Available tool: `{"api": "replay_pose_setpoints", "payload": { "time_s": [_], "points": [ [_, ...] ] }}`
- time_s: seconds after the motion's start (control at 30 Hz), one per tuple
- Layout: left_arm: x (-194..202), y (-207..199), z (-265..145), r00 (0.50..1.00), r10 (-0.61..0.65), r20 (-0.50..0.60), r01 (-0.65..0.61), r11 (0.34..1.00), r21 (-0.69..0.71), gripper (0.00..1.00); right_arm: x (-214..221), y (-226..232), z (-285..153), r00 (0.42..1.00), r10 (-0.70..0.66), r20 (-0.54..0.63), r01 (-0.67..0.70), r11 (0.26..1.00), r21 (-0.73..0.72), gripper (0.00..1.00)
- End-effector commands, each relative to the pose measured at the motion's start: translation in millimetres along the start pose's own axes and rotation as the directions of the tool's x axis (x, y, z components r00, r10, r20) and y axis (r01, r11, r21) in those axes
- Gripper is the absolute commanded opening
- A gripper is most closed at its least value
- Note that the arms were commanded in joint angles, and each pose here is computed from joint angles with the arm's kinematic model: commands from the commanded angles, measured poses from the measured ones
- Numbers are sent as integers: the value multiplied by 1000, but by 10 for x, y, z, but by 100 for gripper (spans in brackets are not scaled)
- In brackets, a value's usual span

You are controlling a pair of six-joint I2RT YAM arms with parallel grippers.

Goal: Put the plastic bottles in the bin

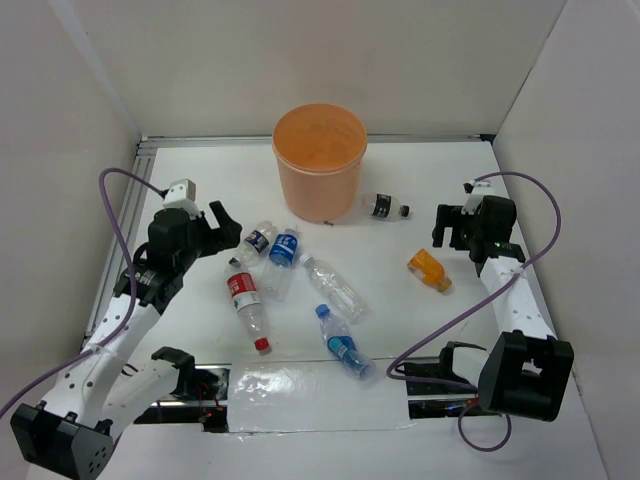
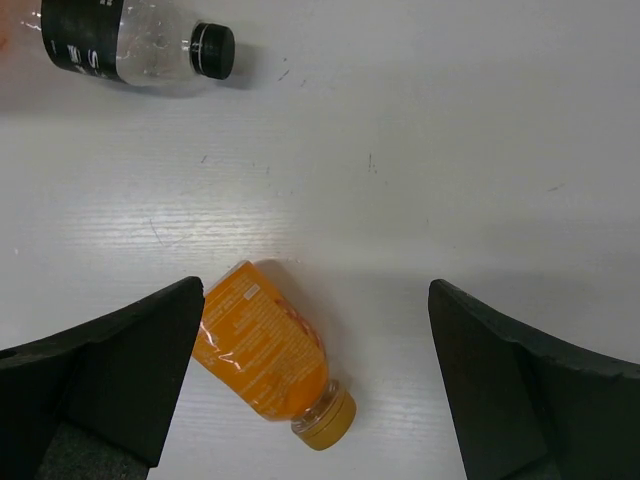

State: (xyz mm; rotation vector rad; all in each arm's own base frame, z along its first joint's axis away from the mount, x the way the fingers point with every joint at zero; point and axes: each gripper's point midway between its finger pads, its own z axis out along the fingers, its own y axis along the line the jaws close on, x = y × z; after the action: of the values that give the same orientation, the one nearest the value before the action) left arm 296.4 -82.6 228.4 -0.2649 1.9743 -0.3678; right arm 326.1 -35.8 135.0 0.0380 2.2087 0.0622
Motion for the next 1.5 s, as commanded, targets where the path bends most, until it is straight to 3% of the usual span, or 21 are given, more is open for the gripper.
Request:
{"api": "replay_pose_setpoints", "payload": {
  "time_s": [0.0, 0.3, 0.37, 0.4, 0.43, 0.47, 0.5, 0.53, 0.57, 0.6, 0.63, 0.67, 0.87, 1.03, 1.2, 1.33, 1.37, 1.47],
  "points": [
    [226, 8, -76, 992, -75, -96, 74, 997, -16, 100, -209, -24, -67, 998, -4, 66, 3, 1000, 13, 100],
    [682, 108, -203, 952, -235, -195, 199, 962, -186, 100, 40, 221, -21, 996, -87, -11, 84, 984, -155, 100],
    [743, 161, -239, 947, -256, -195, 212, 952, -221, 95, 40, 237, -23, 996, -87, -9, 84, 983, -164, 100],
    [741, 150, -238, 945, -270, -187, 226, 948, -226, 81, 91, 248, -14, 993, -120, -12, 116, 977, -180, 98],
    [821, 175, -227, 938, -279, -205, 223, 940, -258, 61, 131, 279, -12, 993, -118, -17, 112, 974, -198, 63],
    [822, 175, -227, 938, -279, -205, 223, 940, -259, 61, 131, 280, -12, 993, -118, -17, 112, 974, -198, 44],
    [867, 188, -224, 935, -288, -209, 224, 933, -282, 56, 160, 298, -1, 993, -117, -17, 111, 972, -208, 38],
    [907, 197, -205, 931, -290, -220, 217, 927, -306, 58, 157, 329, -6, 993, -116, -13, 110, 968, -226, 39],
    [937, 189, -188, 933, -286, -219, 209, 925, -318, 64, 178, 328, 10, 993, -114, -22, 106, 968, -227, 58],
    [1002, 190, -191, 925, -297, -236, 210, 918, -335, 73, 176, 346, 7, 993, -114, -20, 106, 966, -238, 72],
    [1033, 194, -171, 925, -297, -238, 204, 915, -348, 91, 201, 345, 26, 993, -112, -30, 101, 966, -240, 81],
    [1104, 196, -169, 919, -295, -259, 191, 912, -363, 97, 159, 342, 21, 993, -113, -21, 105, 966, -238, 85],
    [1642, 306, 24, 896, -224, -382, 25, 886, -462, 100, 178, 351, 42, 992, -118, -35, 106, 962, -250, 90],
    [1875, 364, 211, 885, -196, -422, -39, 873, -487, 94, 199, 354, 36, 992, -116, -44, 102, 962, -252, 90],
    [2109, 442, 261, 863, -208, -460, -60, 862, -504, 76, 156, 368, 28, 993, -118, -33, 105, 960, -259, 90],
    [2124, 452, 212, 863, -189, -468, -74, 870, -487, 46, 118, 359, 55, 992, -117, -34, 105, 960, -259, 91],
    [2043, 452, 166, 872, -177, -456, -73, 874, -480, 30, 116, 375, 52, 993, -117, -32, 104, 958, -268, 91],
    [1685, 168, 3, 897, -92, -433, -98, 912, -398, 10, 123, 381, 55, 989, -143, -35, 127, 951, -281, 91]
  ]
}}
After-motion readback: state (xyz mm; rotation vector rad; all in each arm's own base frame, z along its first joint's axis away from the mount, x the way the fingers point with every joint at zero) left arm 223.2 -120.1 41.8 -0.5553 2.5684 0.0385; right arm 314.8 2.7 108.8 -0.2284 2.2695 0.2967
